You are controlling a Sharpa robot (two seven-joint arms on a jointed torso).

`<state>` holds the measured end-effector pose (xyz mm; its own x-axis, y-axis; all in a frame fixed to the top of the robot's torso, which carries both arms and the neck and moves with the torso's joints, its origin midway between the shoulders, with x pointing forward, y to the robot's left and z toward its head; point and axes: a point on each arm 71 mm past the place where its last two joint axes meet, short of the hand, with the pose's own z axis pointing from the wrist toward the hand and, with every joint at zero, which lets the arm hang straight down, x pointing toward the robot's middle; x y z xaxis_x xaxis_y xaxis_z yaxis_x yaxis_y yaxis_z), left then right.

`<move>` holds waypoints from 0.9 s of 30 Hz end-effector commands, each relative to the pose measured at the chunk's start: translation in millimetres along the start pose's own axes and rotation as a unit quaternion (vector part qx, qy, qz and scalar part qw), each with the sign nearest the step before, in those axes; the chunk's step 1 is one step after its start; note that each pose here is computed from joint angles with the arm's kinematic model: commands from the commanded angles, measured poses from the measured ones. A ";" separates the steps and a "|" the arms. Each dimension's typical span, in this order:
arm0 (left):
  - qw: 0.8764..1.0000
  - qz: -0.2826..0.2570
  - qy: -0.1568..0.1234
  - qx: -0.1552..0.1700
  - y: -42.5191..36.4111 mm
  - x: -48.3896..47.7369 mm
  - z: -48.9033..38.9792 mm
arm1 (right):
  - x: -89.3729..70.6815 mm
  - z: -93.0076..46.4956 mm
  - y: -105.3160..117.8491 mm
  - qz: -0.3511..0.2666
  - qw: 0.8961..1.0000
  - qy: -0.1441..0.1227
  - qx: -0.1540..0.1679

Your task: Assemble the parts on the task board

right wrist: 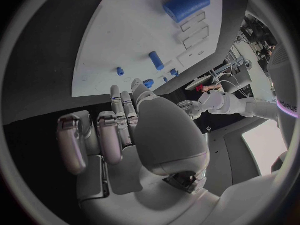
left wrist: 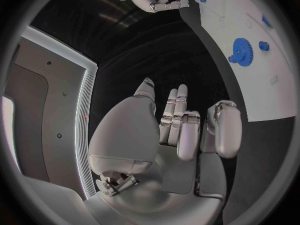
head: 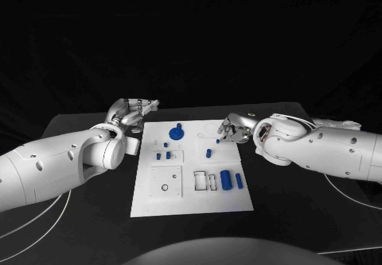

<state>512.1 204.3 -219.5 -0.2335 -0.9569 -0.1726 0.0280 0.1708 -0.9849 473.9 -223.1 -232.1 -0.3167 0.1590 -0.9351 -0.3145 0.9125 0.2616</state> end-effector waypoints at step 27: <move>1.000 -0.007 -0.006 -0.002 -0.3 -1.9 -2.4 | 19.1 20.6 7.2 -0.064 0.997 0.042 0.023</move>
<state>510.7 208.1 -219.7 -0.2194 -0.9613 -0.1663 0.0176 0.1666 -0.9859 483.5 -205.0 -250.8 -0.3395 0.0414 -0.9397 -0.3247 0.9325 0.1584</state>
